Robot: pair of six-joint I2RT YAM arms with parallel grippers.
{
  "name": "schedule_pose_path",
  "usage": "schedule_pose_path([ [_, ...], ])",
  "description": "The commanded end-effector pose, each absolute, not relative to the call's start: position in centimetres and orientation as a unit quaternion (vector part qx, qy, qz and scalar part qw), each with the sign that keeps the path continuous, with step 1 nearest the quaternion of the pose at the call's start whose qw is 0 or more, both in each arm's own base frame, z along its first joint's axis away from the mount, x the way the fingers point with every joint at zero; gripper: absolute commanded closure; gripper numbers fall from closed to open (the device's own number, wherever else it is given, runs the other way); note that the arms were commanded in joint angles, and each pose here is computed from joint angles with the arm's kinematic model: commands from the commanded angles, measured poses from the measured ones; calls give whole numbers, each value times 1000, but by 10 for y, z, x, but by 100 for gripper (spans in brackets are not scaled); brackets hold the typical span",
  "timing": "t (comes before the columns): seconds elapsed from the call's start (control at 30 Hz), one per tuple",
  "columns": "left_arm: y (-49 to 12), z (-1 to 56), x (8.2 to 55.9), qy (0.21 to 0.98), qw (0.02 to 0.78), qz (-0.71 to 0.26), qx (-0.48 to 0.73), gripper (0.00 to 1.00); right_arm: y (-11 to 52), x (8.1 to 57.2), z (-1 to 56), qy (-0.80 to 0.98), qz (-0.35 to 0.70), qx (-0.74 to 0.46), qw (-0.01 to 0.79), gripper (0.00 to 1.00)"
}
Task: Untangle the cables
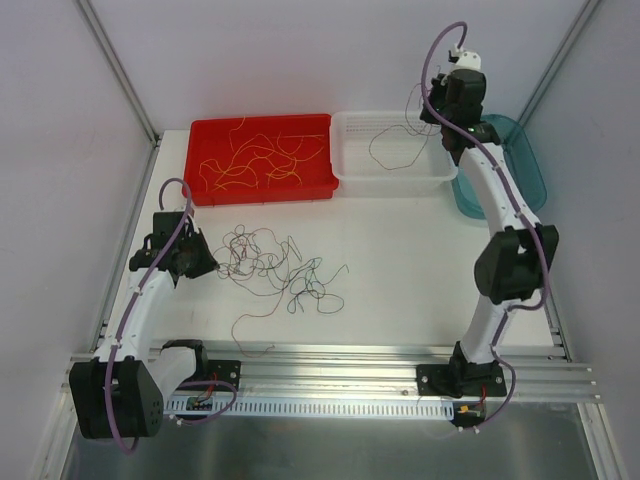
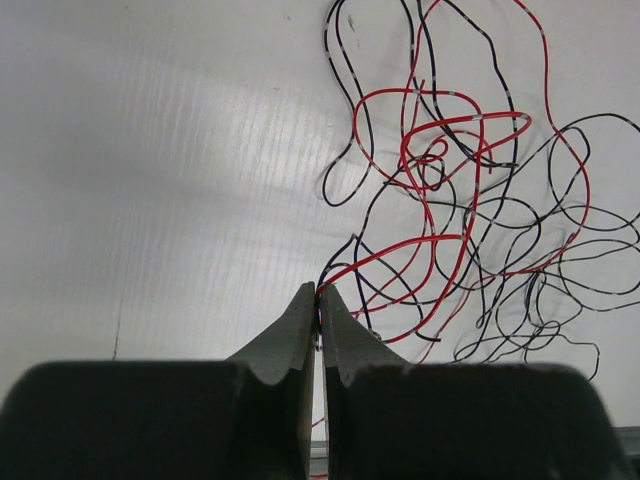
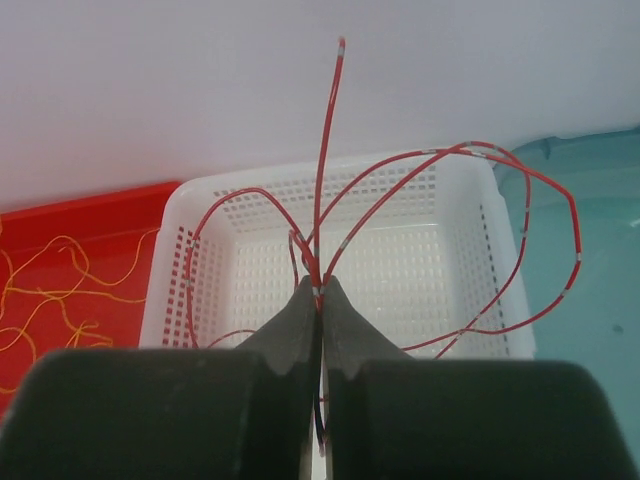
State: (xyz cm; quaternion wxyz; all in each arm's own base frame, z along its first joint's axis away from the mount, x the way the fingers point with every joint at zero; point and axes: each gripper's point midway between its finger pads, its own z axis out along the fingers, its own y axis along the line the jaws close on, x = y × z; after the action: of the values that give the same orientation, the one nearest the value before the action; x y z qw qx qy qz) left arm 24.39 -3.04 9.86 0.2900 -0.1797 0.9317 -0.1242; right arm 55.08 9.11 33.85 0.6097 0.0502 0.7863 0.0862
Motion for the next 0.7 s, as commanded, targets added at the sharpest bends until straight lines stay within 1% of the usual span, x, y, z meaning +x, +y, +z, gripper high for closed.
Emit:
schedule_pose_path([
  [0.0, -37, 112, 252, 929, 302, -139, -161, 100, 99, 597, 346, 751, 94, 68, 650, 99],
  [0.07, -37, 111, 252, 930, 301, -139, -160, 100, 99, 617, 326, 755, 86, 75, 646, 99],
  [0.1, -36, 110, 251, 930, 300, -137, -161, 100, 102, 635, 307, 762, 84, 75, 637, 99],
  [0.13, -36, 109, 252, 930, 300, -137, -161, 100, 104, 643, 292, 771, 85, 74, 627, 94],
  [0.17, -36, 110, 252, 931, 299, -136, -162, 100, 111, 647, 276, 783, 94, 66, 611, 86],
  [0.2, -36, 108, 252, 931, 297, -136, -161, 100, 117, 656, 260, 790, 99, 63, 602, 75],
  [0.23, -36, 107, 252, 933, 292, -136, -162, 100, 118, 657, 251, 795, 103, 63, 594, 57],
  [0.3, -38, 106, 252, 933, 290, -140, -160, 100, 122, 656, 244, 798, 117, 68, 587, 42],
  [0.33, -38, 106, 252, 933, 289, -140, -161, 100, 122, 651, 241, 802, 119, 69, 581, 30],
  [0.4, -38, 106, 252, 933, 289, -142, -160, 100, 121, 644, 249, 802, 119, 63, 582, 18],
  [0.53, -39, 110, 252, 931, 295, -145, -159, 100, 122, 611, 274, 806, 124, 35, 578, 10],
  [0.63, -42, 112, 252, 930, 295, -154, -155, 100, 132, 572, 291, 815, 138, -2, 563, 10],
  [0.67, -44, 112, 252, 930, 296, -157, -153, 100, 131, 551, 294, 823, 137, -7, 552, 10],
])
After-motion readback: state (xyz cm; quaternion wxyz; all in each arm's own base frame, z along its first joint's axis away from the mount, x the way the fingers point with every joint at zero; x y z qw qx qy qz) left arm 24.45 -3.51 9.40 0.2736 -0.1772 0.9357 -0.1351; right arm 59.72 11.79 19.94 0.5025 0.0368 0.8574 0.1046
